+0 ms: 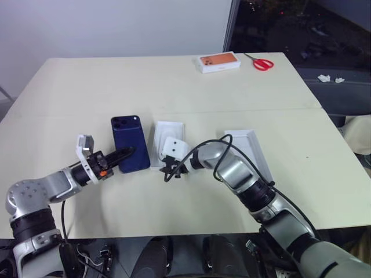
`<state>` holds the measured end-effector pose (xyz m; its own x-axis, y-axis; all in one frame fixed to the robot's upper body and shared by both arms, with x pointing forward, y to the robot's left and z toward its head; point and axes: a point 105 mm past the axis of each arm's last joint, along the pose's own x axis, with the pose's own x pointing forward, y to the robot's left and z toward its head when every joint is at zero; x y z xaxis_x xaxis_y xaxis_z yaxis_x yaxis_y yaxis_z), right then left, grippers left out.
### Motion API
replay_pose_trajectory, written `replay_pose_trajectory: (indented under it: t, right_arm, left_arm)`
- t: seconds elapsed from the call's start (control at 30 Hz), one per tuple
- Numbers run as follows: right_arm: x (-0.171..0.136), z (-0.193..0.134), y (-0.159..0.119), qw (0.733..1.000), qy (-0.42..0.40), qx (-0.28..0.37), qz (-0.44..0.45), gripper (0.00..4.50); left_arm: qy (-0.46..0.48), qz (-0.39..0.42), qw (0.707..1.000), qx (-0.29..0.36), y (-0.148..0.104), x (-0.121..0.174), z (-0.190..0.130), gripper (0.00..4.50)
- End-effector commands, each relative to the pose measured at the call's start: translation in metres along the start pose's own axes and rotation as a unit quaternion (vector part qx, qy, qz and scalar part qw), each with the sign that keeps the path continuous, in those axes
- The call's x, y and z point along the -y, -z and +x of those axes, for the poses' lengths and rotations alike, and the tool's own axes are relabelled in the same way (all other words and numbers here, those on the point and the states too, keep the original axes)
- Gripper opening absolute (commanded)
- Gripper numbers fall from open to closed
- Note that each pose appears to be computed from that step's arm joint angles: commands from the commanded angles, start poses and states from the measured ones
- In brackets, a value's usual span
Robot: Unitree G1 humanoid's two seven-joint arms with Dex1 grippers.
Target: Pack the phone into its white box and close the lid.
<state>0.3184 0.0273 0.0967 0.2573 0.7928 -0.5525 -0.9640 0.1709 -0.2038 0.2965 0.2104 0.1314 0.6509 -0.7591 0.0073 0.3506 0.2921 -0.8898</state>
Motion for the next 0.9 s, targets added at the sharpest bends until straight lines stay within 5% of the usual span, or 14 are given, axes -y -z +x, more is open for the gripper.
replay_pose_trajectory:
  t: [0.03,0.13,0.3,0.63,0.9]
  right_arm:
    - [-0.008,0.000,-0.010,1.000,-0.026,0.013,-0.009,1.56]
    - [-0.011,-0.001,-0.008,0.999,-0.039,0.016,0.002,2.11]
    - [-0.005,-0.008,-0.009,0.999,-0.032,0.018,-0.011,4.47]
    - [0.012,-0.079,-0.028,0.993,-0.046,0.111,0.011,4.47]
    - [0.058,-0.102,0.009,0.994,0.076,0.079,0.019,4.47]
  left_arm:
    - [0.029,0.025,0.999,0.014,-0.013,0.016,-0.001,0.00]
    - [0.030,0.025,0.999,0.011,-0.012,0.016,0.001,0.00]
    - [0.028,0.023,0.999,0.000,-0.006,0.014,0.005,0.00]
    - [0.030,0.032,0.998,-0.048,-0.003,0.014,0.030,0.00]
    - [-0.015,0.049,0.991,-0.124,0.007,-0.001,0.066,0.00]
